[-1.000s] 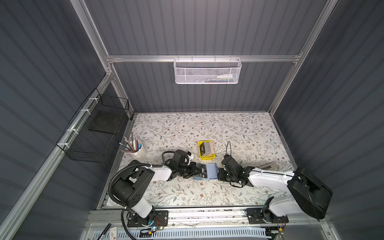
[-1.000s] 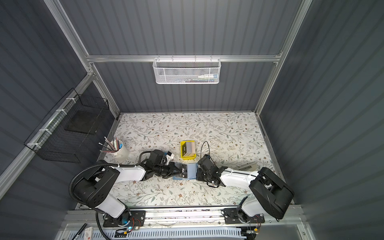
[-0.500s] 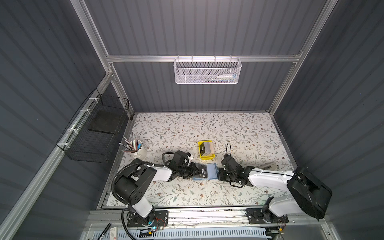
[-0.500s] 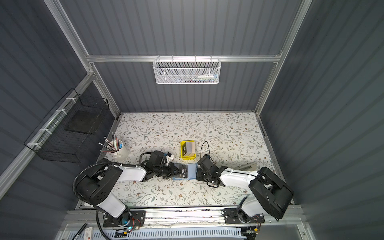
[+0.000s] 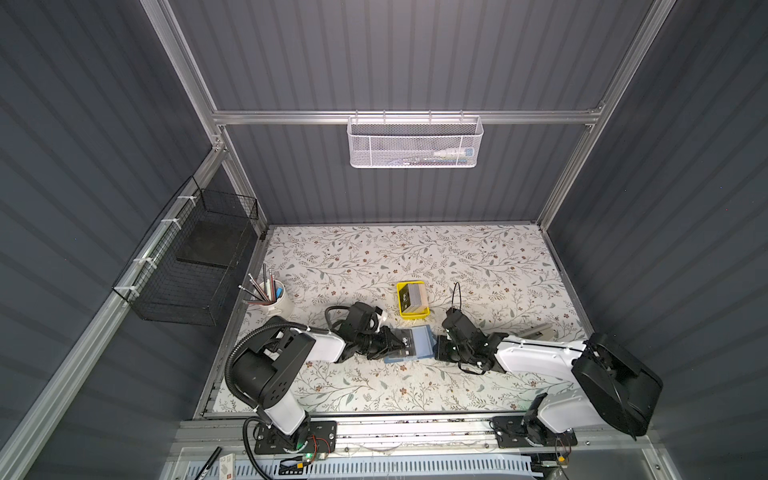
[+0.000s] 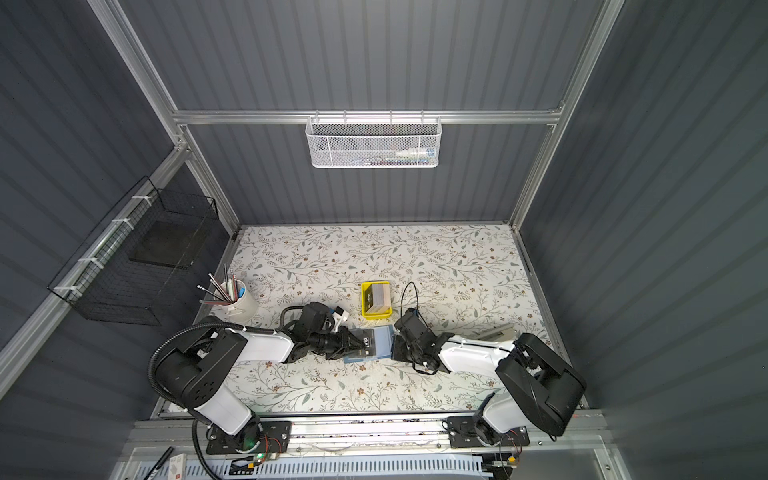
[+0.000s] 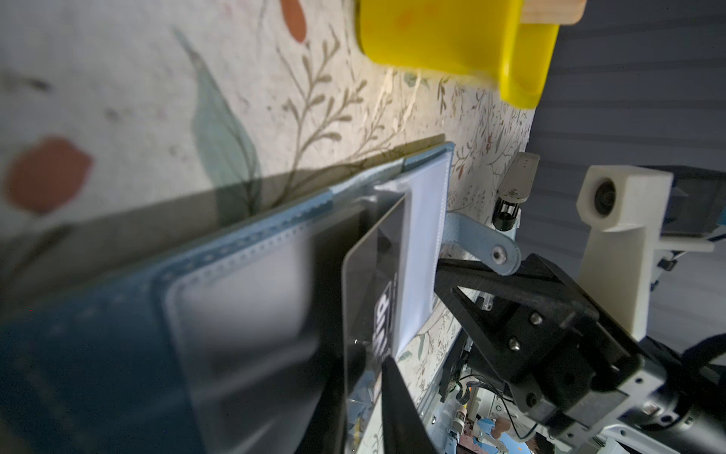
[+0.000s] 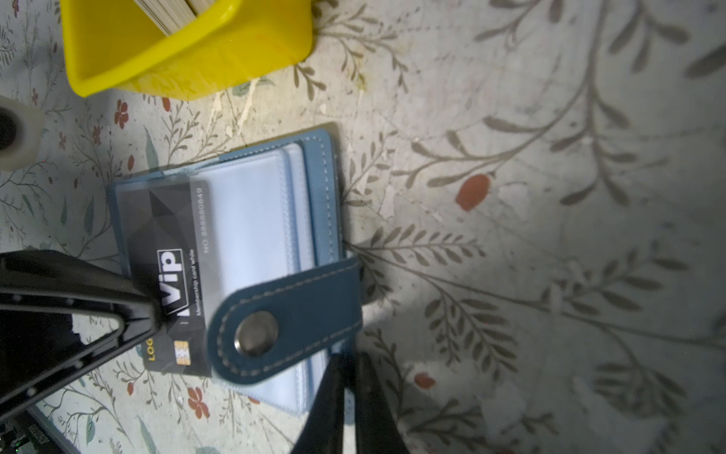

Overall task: Insert credit cards into a card holder
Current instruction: Insert the credit card into the card slot.

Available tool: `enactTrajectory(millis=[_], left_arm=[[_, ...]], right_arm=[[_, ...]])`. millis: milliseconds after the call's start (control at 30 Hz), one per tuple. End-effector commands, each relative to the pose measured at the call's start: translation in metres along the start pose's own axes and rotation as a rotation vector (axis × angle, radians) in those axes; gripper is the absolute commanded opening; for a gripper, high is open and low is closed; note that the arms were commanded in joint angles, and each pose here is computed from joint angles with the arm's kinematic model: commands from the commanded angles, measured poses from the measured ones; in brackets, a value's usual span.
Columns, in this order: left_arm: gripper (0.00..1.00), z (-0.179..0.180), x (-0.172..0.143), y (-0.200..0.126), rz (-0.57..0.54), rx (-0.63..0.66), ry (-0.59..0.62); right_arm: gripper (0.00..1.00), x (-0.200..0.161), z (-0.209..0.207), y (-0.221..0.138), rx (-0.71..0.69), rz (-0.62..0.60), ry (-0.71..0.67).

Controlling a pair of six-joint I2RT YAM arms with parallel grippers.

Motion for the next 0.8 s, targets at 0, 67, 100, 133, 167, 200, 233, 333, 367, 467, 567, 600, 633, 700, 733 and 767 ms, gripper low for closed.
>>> enactTrajectory(millis=[0, 67, 100, 133, 167, 200, 233, 333, 367, 467, 567, 600, 633, 700, 733, 767], left_arm=[[0.22, 0.006, -0.001, -0.004, -0.018, 0.089, -0.004], [0.24, 0.008, -0.001, -0.006, -0.031, 0.12, -0.001], [0.25, 0.008, -0.001, -0.008, -0.035, 0.133, -0.003], [0.27, 0.008, -0.001, -0.009, -0.041, 0.144, -0.001], [0.27, 0.009, -0.001, -0.009, -0.042, 0.156, -0.002], [0.28, 0.01, -0.001, -0.01, -0.047, 0.17, -0.006], [0.29, 0.01, -0.001, -0.011, -0.051, 0.18, -0.005], [0.3, 0.011, -0.001, -0.015, -0.071, 0.212, -0.004], [0.29, 0.011, -0.001, -0.016, -0.077, 0.222, -0.003], [0.29, 0.01, 0.0, -0.018, -0.086, 0.231, 0.001], [0.29, 0.008, 0.001, -0.016, -0.08, 0.228, 0.002], [0.28, 0.007, 0.001, -0.015, -0.079, 0.223, 0.005], [0.28, 0.005, 0.001, -0.014, -0.077, 0.215, 0.009], [0.27, 0.002, 0.0, -0.011, -0.069, 0.196, 0.017], [0.27, 0.001, 0.001, -0.009, -0.068, 0.19, 0.021], [0.27, 0.0, 0.001, -0.008, -0.066, 0.191, 0.022]], right_arm=[[0.11, -0.002, -0.002, 0.002, -0.011, 0.022, -0.01], [0.11, -0.003, -0.002, 0.002, -0.011, 0.024, -0.009], [0.11, -0.003, -0.002, 0.002, -0.013, 0.024, -0.009], [0.11, -0.003, -0.002, 0.003, -0.012, 0.026, -0.008], [0.11, -0.003, -0.002, 0.003, -0.013, 0.026, -0.008], [0.11, -0.003, -0.002, 0.003, -0.013, 0.027, -0.01], [0.11, -0.003, -0.002, 0.003, -0.013, 0.026, -0.01], [0.11, -0.003, -0.002, 0.003, -0.012, 0.026, -0.01], [0.11, -0.003, -0.002, 0.003, -0.013, 0.026, -0.009], [0.11, -0.002, -0.001, 0.003, -0.012, 0.024, -0.014], [0.11, -0.003, -0.002, 0.003, -0.01, 0.024, -0.014], [0.11, -0.003, -0.002, 0.004, -0.009, 0.024, -0.014], [0.11, -0.003, -0.002, 0.004, -0.009, 0.024, -0.014], [0.11, -0.003, -0.002, 0.004, -0.009, 0.024, -0.016], [0.11, -0.004, -0.002, 0.004, -0.008, 0.025, -0.016], [0.11, -0.003, -0.002, 0.004, -0.007, 0.023, -0.016]])
Point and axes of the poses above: each gripper's point midway between its finger pads, its own y axis out along the fingers, its own z axis along the line the jaws close on, x = y × z, the point moved 7 cm from there along -y, back along the fingers, and after that the axes turned 15 degrees about -y, right-handed, at the moved point
